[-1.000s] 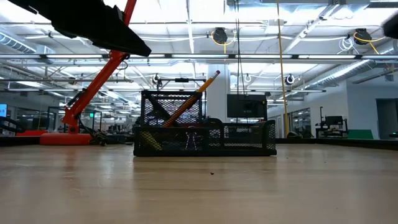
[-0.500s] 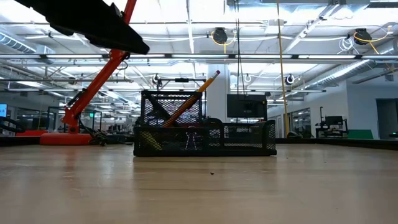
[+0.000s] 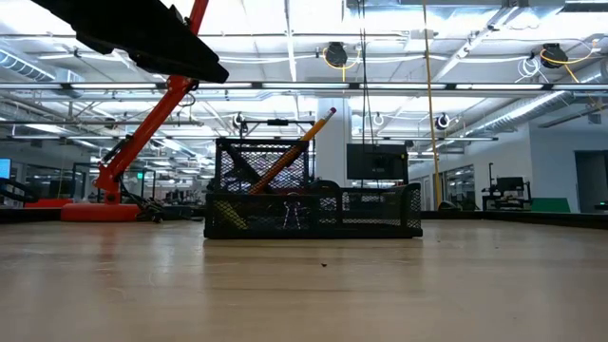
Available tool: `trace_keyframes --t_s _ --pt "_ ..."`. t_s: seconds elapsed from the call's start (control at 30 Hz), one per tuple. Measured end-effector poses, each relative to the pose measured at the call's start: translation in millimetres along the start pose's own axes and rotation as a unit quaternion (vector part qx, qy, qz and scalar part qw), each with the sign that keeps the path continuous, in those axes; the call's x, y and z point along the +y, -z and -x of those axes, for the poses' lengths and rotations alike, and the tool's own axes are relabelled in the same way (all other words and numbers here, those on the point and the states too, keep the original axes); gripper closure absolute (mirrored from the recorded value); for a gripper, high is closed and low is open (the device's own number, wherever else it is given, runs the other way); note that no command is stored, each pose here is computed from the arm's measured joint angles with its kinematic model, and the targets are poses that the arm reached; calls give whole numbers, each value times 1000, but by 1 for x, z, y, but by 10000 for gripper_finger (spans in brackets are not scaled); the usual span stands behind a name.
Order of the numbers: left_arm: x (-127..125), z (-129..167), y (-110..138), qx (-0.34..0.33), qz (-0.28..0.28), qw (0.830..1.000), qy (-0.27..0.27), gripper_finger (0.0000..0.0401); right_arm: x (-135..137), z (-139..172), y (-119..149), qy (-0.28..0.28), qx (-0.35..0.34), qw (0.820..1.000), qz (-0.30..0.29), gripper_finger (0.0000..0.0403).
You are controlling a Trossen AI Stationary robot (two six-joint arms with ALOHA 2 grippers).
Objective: Pick and place office supplies into organizer
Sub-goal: Put the pen into the desk organizer
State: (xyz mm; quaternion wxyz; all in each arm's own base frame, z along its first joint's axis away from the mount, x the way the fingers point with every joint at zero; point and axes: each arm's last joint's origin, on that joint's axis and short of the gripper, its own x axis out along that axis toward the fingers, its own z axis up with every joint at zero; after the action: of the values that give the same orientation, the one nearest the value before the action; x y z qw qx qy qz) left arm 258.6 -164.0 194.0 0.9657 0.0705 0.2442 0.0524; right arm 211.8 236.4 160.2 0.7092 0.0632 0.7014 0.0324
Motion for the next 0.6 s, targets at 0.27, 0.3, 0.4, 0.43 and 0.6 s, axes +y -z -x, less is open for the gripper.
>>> trace_keyframes --t_s 0.27,0.3,0.4,0.43,0.6 --pt "0 0 0 0 0 1000 0 174 -6 0 -1 17 15 1000 -6 372" --pt "0 0 0 0 0 1000 0 174 -7 0 0 19 16 1000 -4 383" --pt "0 0 0 0 1 1000 0 174 -8 1 1 21 24 999 1 384" --pt "0 0 0 0 1 1000 0 174 -8 1 1 21 31 999 0 378" --pt "0 0 0 0 2 1000 0 174 -13 3 4 38 50 998 -9 371"
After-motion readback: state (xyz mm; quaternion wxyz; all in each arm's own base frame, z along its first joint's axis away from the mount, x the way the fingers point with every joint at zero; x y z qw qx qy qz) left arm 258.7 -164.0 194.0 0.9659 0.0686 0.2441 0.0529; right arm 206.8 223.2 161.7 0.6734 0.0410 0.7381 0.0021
